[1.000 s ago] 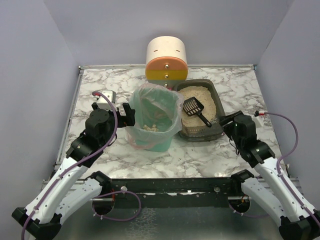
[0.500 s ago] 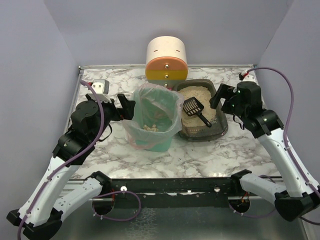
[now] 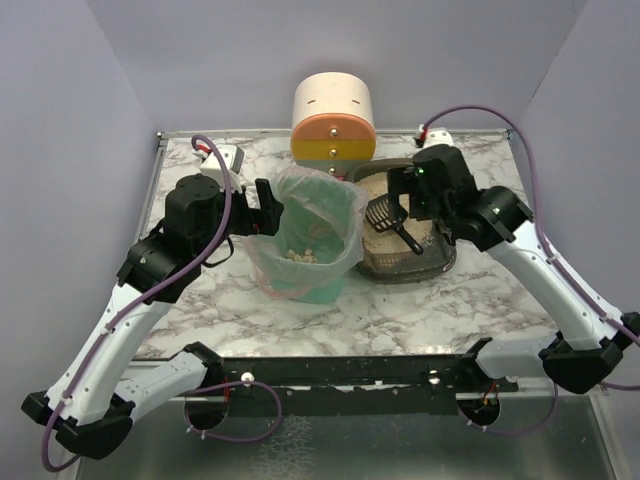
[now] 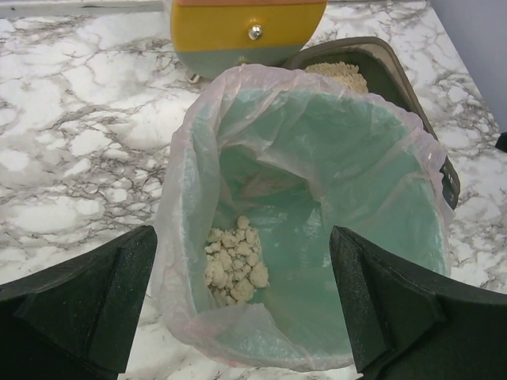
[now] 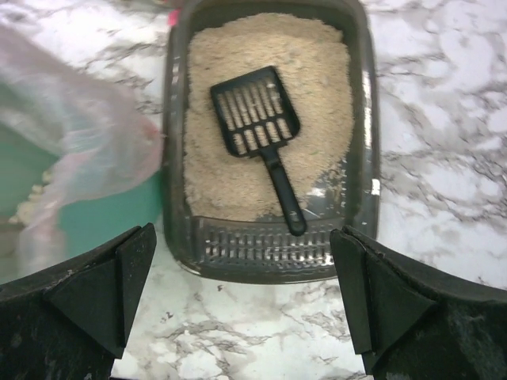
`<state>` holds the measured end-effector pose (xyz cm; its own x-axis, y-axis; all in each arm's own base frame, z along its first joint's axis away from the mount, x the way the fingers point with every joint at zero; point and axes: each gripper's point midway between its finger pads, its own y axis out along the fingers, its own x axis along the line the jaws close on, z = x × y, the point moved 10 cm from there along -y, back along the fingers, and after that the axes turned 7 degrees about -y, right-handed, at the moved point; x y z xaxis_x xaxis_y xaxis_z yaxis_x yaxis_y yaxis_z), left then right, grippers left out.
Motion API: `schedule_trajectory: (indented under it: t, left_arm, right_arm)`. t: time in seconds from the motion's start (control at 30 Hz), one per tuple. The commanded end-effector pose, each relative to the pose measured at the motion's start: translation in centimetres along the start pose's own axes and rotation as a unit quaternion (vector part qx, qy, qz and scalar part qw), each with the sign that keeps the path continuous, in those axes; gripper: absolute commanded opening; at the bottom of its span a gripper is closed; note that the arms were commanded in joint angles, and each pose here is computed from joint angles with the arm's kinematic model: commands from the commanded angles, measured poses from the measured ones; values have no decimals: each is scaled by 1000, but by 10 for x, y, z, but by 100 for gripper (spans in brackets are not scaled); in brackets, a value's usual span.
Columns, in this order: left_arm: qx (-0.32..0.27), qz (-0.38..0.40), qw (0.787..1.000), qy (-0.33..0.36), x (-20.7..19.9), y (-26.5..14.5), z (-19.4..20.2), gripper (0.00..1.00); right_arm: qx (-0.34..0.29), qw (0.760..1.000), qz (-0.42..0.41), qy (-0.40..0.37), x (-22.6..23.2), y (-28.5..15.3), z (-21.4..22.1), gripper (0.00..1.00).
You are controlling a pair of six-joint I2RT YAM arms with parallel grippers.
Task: Clean the litter box
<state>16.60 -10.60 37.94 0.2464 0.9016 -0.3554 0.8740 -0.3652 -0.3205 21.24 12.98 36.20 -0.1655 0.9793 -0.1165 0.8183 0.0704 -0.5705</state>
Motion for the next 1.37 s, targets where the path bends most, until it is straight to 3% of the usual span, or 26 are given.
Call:
schedule_trajectory:
  t: [0.0, 0.23, 0.5, 0.87, 1.0, 1.23, 1.33]
  left_arm:
    - [26, 14, 1000, -7, -5, 2, -1, 99]
    - [37, 13, 999, -3, -7, -3, -7, 99]
    - [50, 68, 996, -8, -23, -3, -19, 99]
    - [57, 197, 979, -14, -44, -24, -29, 99]
    - [49, 203, 978, -14, -40, -36, -25, 99]
    - [40, 193, 980, -7, -34, -49, -22, 99]
    - [40, 191, 981, -5, -34, -45, -22, 99]
  right_arm:
    - [19, 998, 21, -49, 17, -4, -4, 100]
    - [-90, 996, -29, 0, 3, -35, -8, 100]
    - [-160, 982, -89, 45, -17, -86, -12, 100]
    - [-162, 979, -111, 51, -24, -100, 3, 100]
    - [-144, 981, -113, 64, -17, -90, 3, 100]
    - [-180, 968, -159, 73, -15, -99, 0, 100]
    - [-166, 971, -160, 61, -14, -99, -1, 100]
